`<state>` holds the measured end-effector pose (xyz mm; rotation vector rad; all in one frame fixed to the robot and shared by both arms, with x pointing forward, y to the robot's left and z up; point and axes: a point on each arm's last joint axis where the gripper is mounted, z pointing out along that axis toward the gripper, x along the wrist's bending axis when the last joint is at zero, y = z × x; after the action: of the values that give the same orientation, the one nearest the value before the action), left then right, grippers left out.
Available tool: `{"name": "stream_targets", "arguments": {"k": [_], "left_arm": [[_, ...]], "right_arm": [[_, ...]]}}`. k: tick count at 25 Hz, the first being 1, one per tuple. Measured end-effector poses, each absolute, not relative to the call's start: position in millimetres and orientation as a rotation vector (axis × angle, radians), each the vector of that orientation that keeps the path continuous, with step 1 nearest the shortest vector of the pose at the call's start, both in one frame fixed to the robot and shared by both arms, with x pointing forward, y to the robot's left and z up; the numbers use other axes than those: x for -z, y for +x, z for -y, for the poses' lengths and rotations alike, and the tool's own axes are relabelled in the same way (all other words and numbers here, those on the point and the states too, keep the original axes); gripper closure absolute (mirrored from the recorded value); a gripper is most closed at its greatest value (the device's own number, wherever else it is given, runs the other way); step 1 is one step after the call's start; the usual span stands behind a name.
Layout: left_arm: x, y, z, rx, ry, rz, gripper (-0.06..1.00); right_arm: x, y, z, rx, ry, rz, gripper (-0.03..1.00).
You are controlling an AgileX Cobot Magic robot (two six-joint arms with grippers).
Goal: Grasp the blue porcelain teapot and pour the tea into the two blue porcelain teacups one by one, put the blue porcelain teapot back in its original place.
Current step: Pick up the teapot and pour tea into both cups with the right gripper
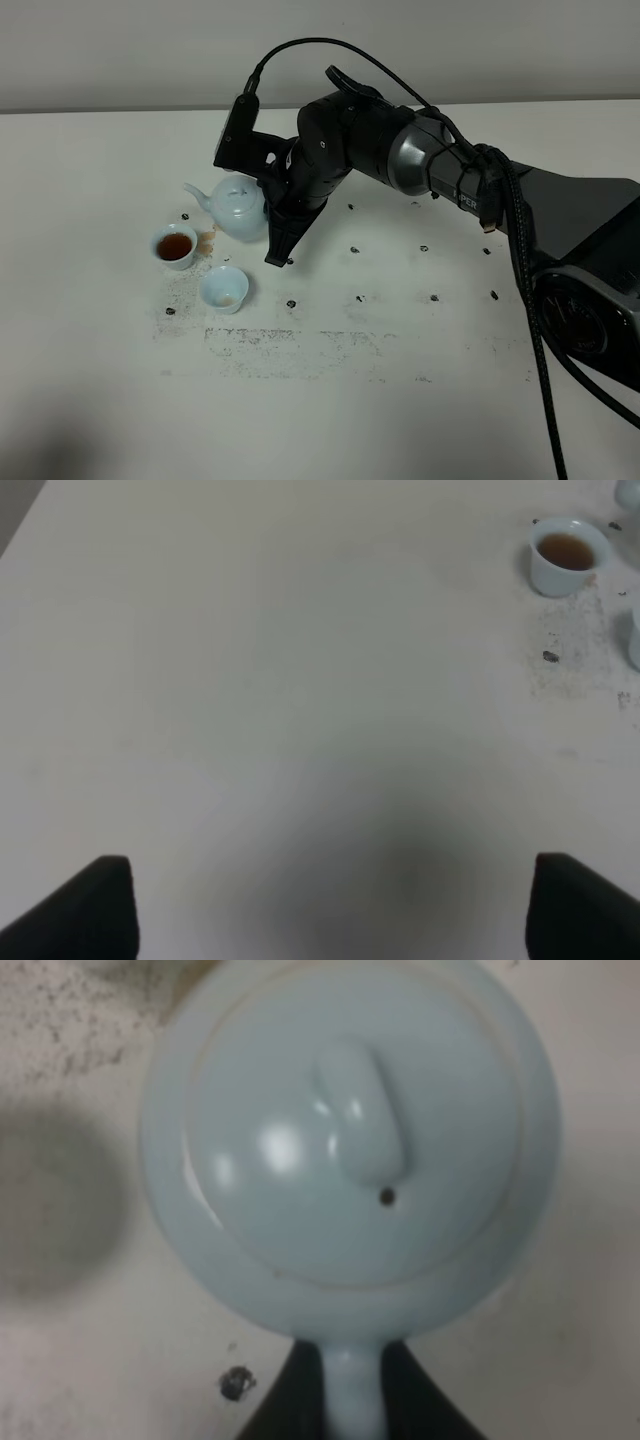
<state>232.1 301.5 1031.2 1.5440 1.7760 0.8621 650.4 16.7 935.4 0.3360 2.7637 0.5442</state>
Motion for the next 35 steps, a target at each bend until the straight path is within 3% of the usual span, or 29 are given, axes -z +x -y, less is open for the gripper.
{"name": "stream_targets", "arguments": {"k": [16,19,29,35], "left_arm": [[-1031,232,-301,-0.862,1.544,-1.776,0.19],[-1031,232,-301,-0.862,1.544,-1.776,0.19],[-1031,232,-301,-0.862,1.544,-1.777,0.19],[-1031,232,-301,-0.862,1.544,-1.777,0.19]], "right_arm": [[-918,652,-18,-0.525,0.313,-2.783,0.93],[-930,651,-15,-0.504,0.291,-2.772,0.93],[-1020,633,20,-0.407,0.277,-2.759,0.93],[-1033,607,48,-0.396,0.298,-2.747,0.93]]}}
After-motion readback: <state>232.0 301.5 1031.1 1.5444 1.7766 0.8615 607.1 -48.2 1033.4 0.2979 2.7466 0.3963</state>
